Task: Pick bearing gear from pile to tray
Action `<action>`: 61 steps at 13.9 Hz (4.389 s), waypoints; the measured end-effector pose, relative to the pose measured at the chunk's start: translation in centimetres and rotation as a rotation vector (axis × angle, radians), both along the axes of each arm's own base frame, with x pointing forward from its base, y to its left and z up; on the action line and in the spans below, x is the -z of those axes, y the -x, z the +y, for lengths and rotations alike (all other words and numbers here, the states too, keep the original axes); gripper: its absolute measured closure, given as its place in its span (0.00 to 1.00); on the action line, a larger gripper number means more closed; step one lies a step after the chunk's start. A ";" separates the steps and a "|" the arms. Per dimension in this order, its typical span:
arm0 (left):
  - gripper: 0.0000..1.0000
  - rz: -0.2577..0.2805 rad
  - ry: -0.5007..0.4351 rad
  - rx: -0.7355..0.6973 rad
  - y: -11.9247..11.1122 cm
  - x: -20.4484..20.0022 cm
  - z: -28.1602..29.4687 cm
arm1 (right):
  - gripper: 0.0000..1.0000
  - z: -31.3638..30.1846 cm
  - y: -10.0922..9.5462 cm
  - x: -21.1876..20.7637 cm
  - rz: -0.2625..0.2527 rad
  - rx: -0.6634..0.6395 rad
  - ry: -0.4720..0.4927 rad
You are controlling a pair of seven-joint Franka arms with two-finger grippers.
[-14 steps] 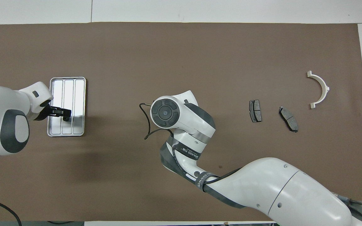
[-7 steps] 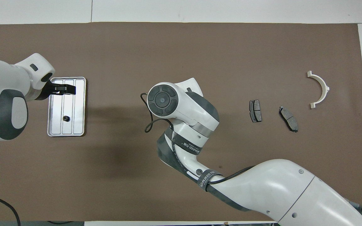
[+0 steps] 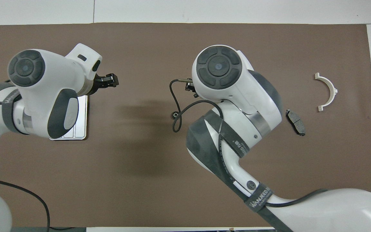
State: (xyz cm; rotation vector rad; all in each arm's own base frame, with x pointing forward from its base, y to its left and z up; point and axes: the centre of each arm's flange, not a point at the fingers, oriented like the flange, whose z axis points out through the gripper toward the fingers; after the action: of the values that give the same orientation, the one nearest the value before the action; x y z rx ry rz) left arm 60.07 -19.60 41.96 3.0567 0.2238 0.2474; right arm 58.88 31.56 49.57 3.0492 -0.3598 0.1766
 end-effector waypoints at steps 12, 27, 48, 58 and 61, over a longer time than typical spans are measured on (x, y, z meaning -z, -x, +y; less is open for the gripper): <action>0.19 0.114 -0.076 -0.022 7.2 6.4 -20.1 | 0.00 -16.6 -2.7 -6.0 0.074 -0.203 0.030; 0.20 0.090 -0.040 -0.069 8.2 10.6 -20.6 | 0.00 -27.3 -4.0 -5.4 0.121 -0.305 0.028; 0.20 0.052 -0.036 -0.106 9.3 12.7 -20.4 | 0.00 -27.5 -4.0 -5.5 0.122 -0.322 0.014; 0.20 0.040 -0.034 -0.096 9.3 12.6 -20.7 | 0.00 -25.8 -2.3 -9.2 0.063 -0.289 -0.042; 0.22 0.057 -0.056 -0.092 9.0 13.3 -21.1 | 0.00 -25.9 -1.4 -10.9 0.039 -0.280 -0.032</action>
State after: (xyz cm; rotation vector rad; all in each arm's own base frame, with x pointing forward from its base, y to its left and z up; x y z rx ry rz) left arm 51.08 -40.73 28.68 3.1154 0.3681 0.1748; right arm 60.30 5.67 60.48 3.1163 0.0688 0.1259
